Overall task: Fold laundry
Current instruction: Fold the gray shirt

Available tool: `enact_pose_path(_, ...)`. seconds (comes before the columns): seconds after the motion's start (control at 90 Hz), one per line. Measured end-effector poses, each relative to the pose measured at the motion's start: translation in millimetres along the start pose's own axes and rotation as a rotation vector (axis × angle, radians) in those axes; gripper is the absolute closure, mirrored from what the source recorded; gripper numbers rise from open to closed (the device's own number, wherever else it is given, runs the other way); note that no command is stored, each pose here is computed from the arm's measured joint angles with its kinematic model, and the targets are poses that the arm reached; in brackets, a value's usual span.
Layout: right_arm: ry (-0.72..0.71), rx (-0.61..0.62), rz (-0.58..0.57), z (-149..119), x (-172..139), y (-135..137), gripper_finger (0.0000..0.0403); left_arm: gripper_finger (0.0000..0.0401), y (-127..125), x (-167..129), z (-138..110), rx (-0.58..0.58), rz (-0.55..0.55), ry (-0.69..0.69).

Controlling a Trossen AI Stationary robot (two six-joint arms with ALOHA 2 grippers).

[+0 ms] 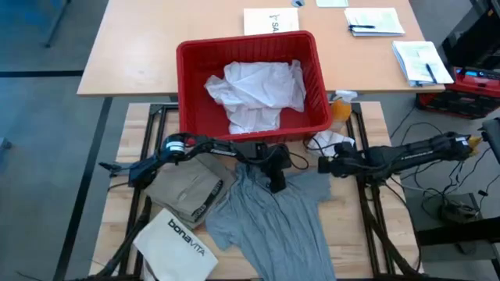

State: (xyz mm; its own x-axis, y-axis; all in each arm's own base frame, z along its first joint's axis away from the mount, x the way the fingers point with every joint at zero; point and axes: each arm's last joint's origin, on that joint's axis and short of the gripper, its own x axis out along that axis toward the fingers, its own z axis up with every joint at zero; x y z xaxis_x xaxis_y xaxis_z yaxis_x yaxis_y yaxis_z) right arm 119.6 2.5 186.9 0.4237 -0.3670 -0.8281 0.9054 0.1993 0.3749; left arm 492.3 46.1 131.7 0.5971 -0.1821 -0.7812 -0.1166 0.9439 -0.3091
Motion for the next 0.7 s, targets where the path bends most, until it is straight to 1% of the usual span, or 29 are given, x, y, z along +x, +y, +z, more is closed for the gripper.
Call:
enact_pose_path(0.056, 0.021, -0.032, -0.002, -1, 0, 0, 0.0403, 0.0401, 0, 0, 0, 0.000, 0.000, -0.001)
enact_pose_path(0.156, 0.042, -0.050, -0.001, -2, 1, 0, 0.0403, 0.0401, 1, -4, 2, -0.002, 0.013, -0.007)
enact_pose_path(0.2, 0.021, -0.061, 0.003, -1, 1, 1, 0.0403, 0.0401, 1, -7, 3, -0.002, 0.037, -0.016)
enact_pose_path(0.311, -0.084, -0.110, 0.026, 3, 0, 4, 0.0403, 0.0401, 3, -14, 7, 0.003, 0.080, -0.034)
enact_pose_path(0.367, -0.095, -0.101, 0.029, 3, 0, 5, 0.0403, 0.0401, 3, -17, 9, 0.006, 0.085, -0.042)
enact_pose_path(0.4, -0.093, -0.075, 0.026, 3, 1, 4, 0.0403, 0.0401, 3, -18, 9, 0.008, 0.084, -0.045)
enact_pose_path(0.489, -0.066, -0.047, -0.006, 2, 2, 2, 0.0401, 0.0401, 3, -21, 10, 0.007, 0.085, -0.048)
enact_pose_path(0.589, -0.059, -0.030, -0.015, 1, 3, 2, 0.0379, 0.0401, 3, -21, 10, 0.006, 0.087, -0.046)
enact_pose_path(0.7, -0.052, -0.027, -0.004, 1, 1, 3, 0.0330, 0.0401, 2, -21, 11, 0.007, 0.086, -0.049)
